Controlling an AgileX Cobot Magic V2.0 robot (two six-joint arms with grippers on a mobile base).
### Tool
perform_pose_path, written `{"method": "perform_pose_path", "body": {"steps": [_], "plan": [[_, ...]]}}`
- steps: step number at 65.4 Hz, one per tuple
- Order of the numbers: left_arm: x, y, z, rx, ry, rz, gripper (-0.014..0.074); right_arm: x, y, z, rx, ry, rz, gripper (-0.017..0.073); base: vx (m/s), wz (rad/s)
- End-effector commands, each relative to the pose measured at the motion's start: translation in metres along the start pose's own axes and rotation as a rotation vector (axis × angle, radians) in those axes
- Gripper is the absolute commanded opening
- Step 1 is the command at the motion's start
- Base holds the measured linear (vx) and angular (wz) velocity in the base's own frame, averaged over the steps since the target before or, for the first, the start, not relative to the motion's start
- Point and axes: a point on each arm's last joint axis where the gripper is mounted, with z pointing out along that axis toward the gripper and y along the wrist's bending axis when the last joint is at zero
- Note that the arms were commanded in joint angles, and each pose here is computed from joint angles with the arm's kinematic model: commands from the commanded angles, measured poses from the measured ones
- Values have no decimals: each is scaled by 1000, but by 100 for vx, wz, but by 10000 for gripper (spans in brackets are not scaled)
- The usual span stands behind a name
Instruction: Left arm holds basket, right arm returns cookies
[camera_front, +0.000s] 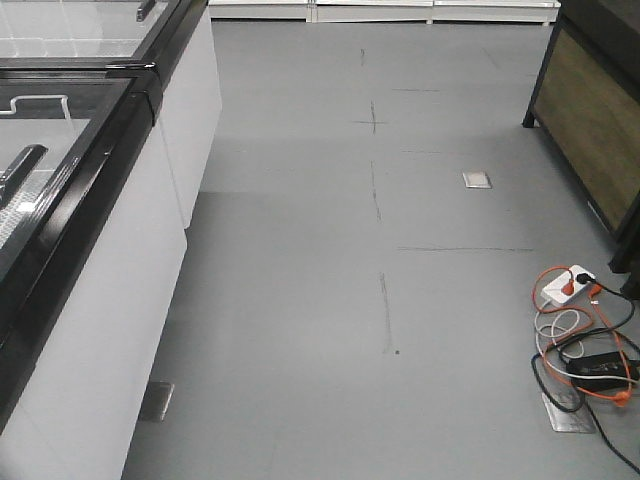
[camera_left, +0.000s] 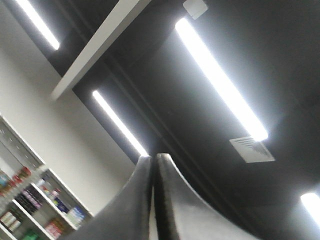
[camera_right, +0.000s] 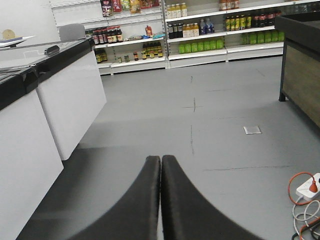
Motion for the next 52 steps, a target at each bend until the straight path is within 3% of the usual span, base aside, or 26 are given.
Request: {"method": "perform_pose_path", "body": {"steps": [1,3,7,18,23,42,48,52], "plan": [[-9,-15,22,17,-22,162,-7,0,0,1,-2,-52,-4,-8,0,0],[-9,-17,26,16,-21,195,-7,0,0,1,-2,-52,-4,-8,0,0],[-10,-19,35,10,-19,212,-5,0,0,1,-2,-52,-4,-8,0,0],[-7,-20,56,-23,9,201,58,0,0,1,-2,-52,-4,-8,0,0],[-5,-19,61,-41,37,200,128,0,0,1,-2,-52,-4,-8,0,0],[9,-4,75,-105,104,212,598,0,0,1,-2,-52,-4,-8,0,0],[16,5,83,-134,115,212,654,0,0,1,-2,-52,-4,-8,0,0],[20,12,90,-164,99,180,653,0,0,1,-2,-52,-4,-8,0,0]]}}
